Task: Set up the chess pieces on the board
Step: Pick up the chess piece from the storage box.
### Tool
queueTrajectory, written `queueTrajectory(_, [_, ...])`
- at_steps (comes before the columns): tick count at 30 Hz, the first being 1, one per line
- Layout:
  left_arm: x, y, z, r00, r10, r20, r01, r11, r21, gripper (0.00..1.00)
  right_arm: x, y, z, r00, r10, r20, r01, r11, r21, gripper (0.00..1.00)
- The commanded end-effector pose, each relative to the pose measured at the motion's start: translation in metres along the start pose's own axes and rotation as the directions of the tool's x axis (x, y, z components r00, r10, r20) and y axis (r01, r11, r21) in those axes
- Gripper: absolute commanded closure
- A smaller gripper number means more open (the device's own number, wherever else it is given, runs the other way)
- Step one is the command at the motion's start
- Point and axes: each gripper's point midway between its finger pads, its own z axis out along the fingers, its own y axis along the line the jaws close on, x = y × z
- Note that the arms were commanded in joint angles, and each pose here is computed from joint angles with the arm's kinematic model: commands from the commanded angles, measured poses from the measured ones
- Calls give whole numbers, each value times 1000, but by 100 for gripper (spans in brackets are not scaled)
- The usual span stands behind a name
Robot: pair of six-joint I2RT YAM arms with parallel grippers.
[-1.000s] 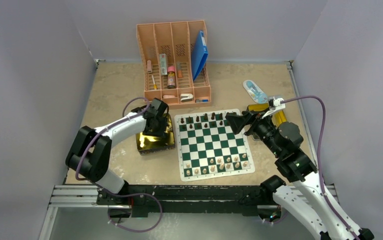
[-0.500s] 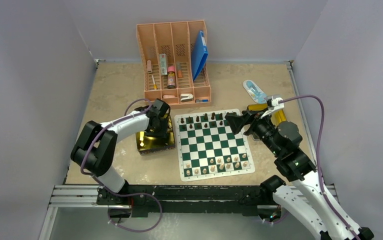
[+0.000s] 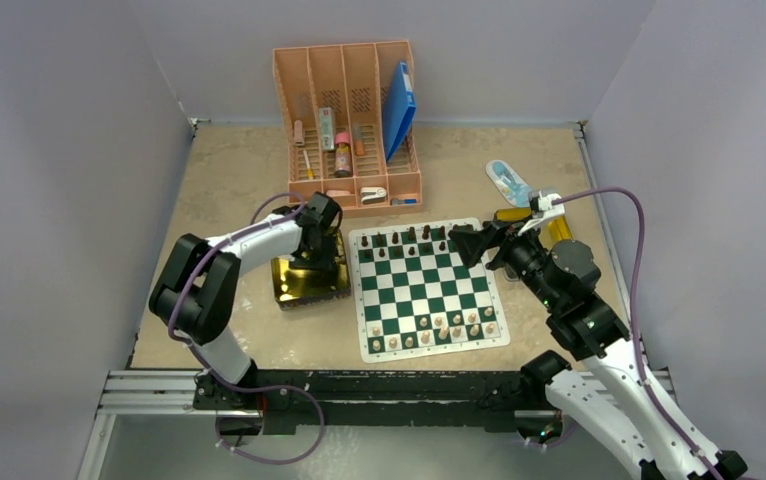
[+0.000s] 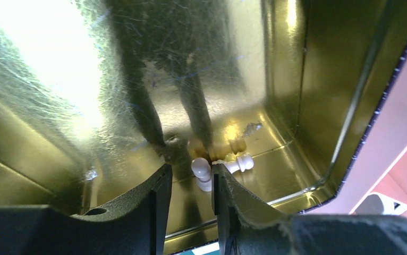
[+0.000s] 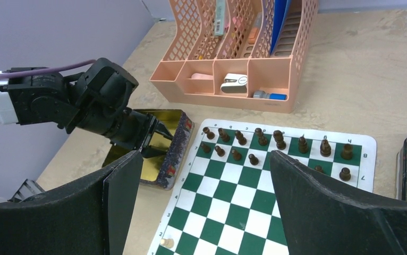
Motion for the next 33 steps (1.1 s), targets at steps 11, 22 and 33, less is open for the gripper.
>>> queueTrajectory(11, [4,6,1,999,-36,-19,35,997,-62,70,-16,6,-2,998,-22,55,24,999,-23,9])
queueTrajectory(22, [3,19,1,998,-60,-13,58,990,-129,86,-17,6,-5,998,-12,57,13,1000,-20,9])
queueTrajectory(33, [-24,4,-34,997,-1,77,0,1000,15,93,-7,13,-2,998,57,27,-55,997,-62,11])
